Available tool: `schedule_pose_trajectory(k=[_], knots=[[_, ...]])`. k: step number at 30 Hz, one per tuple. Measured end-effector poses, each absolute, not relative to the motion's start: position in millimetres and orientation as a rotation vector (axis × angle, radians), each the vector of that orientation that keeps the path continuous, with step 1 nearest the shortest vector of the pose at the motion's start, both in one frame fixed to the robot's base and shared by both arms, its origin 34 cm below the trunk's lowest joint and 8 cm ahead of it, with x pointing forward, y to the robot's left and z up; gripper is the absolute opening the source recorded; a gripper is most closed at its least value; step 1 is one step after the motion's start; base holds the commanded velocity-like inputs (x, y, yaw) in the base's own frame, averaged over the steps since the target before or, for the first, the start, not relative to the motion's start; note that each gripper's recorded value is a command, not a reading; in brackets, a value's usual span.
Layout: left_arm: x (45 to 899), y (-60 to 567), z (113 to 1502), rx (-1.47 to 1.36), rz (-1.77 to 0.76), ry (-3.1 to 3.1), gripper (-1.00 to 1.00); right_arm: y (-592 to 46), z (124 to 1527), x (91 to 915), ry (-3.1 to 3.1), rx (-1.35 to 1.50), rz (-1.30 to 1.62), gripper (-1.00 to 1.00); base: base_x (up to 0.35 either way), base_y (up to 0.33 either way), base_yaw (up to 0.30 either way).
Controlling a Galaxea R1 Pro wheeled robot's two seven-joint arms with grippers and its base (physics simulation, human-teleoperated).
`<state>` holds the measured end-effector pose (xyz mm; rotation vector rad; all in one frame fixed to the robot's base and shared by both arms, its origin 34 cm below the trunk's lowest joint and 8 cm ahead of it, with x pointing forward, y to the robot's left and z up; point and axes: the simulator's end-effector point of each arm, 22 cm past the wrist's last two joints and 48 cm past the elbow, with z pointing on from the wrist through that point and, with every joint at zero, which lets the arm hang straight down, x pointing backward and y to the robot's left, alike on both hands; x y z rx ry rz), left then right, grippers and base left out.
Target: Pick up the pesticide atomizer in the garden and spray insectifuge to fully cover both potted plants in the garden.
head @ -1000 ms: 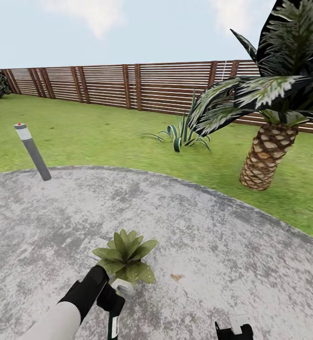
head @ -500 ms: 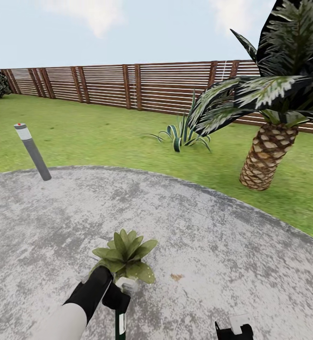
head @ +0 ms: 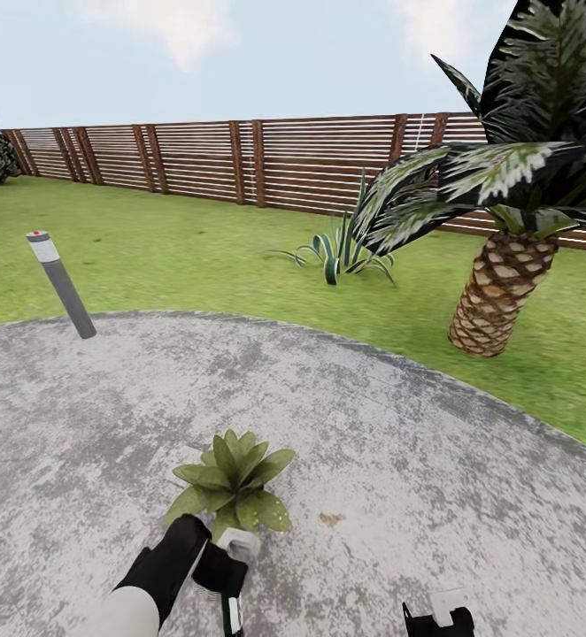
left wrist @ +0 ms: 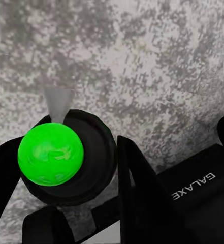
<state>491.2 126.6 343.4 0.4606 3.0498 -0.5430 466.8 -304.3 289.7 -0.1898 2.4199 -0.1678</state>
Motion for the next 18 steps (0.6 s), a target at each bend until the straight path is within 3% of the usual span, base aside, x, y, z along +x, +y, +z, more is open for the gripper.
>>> schedule_pose_trajectory(k=[18], knots=[[467.4, 204.1, 321.4, 0.419, -0.363, 3.141, -1.0, -304.3, 289.7, 467.0, 2.42, -0.19, -0.168, 1.0, 0.002, 0.002, 0.0]])
